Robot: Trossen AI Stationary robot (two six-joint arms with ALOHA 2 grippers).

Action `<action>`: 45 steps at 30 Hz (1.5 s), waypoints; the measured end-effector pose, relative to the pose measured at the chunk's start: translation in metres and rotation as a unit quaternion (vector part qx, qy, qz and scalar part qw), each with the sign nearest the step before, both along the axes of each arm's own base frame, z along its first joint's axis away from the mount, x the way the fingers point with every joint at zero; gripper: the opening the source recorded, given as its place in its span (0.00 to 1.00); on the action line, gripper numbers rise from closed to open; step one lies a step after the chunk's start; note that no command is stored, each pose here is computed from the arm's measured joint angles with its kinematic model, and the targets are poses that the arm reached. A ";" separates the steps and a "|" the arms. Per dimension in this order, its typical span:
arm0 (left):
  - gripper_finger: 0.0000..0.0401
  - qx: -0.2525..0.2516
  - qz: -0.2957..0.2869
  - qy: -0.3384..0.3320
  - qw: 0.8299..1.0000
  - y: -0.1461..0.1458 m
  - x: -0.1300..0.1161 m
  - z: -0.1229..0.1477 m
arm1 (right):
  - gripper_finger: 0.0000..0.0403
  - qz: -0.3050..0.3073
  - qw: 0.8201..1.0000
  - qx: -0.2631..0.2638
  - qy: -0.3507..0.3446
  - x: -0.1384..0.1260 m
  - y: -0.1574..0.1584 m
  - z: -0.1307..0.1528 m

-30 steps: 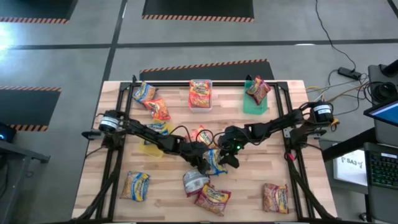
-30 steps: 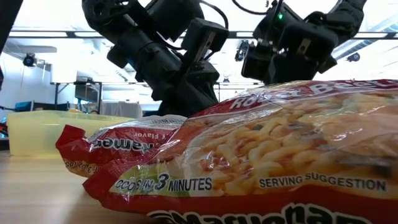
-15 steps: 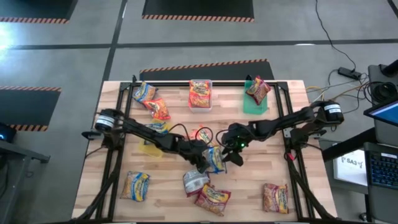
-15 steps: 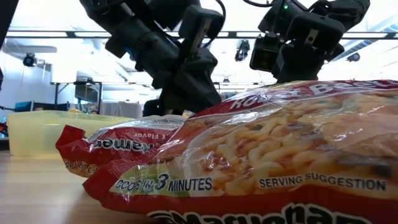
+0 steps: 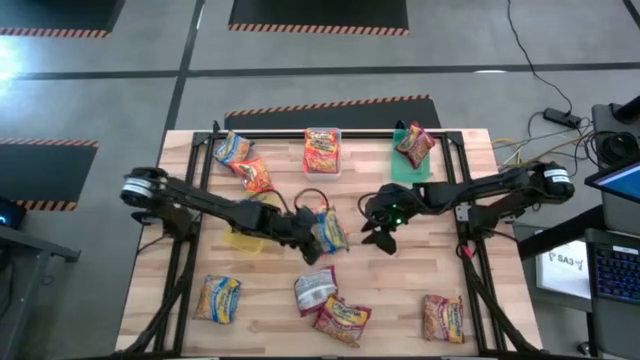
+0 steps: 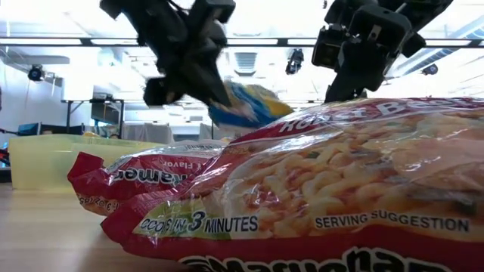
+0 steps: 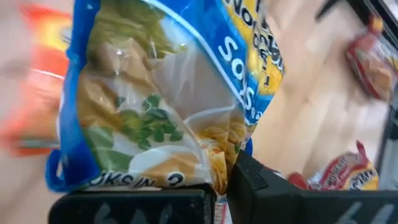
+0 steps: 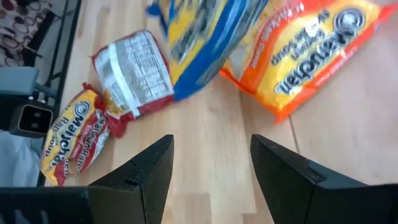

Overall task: Sort Maruchan noodles
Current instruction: Put the blue noodle pack into the yellow bin

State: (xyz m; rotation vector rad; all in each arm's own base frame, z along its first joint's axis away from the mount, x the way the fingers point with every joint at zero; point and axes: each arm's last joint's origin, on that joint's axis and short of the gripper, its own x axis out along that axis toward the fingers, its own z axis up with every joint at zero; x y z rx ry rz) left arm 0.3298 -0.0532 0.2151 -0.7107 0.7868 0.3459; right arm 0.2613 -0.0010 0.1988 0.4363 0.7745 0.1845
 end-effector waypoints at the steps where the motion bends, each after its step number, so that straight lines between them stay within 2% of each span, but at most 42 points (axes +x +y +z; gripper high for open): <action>1: 0.00 0.013 0.009 0.004 1.000 0.002 -0.006 0.007 | 0.50 0.000 1.000 -0.001 -0.003 0.000 0.000 0.001; 7: 0.00 0.084 0.076 0.056 0.992 0.013 -0.049 0.036 | 0.50 0.000 1.000 -0.011 0.012 0.001 -0.001 -0.005; 14: 0.00 0.100 0.127 0.155 0.975 0.019 -0.092 0.046 | 0.50 0.004 0.999 -0.014 0.041 0.007 -0.001 -0.021; 21: 0.00 0.100 0.174 0.231 0.952 0.015 -0.121 0.047 | 0.50 0.004 0.997 -0.013 0.076 0.011 -0.001 -0.039; 28: 0.00 0.078 0.159 0.280 0.944 0.006 -0.121 0.038 | 0.50 0.004 0.996 -0.012 0.090 0.013 -0.001 -0.047; 38: 0.00 0.088 0.144 0.381 0.909 0.002 -0.115 0.017 | 0.50 0.004 0.997 -0.013 0.071 0.015 -0.001 -0.043; 45: 0.00 0.094 0.094 0.425 0.896 -0.001 -0.109 0.004 | 0.50 0.004 0.998 -0.012 0.066 0.016 -0.001 -0.042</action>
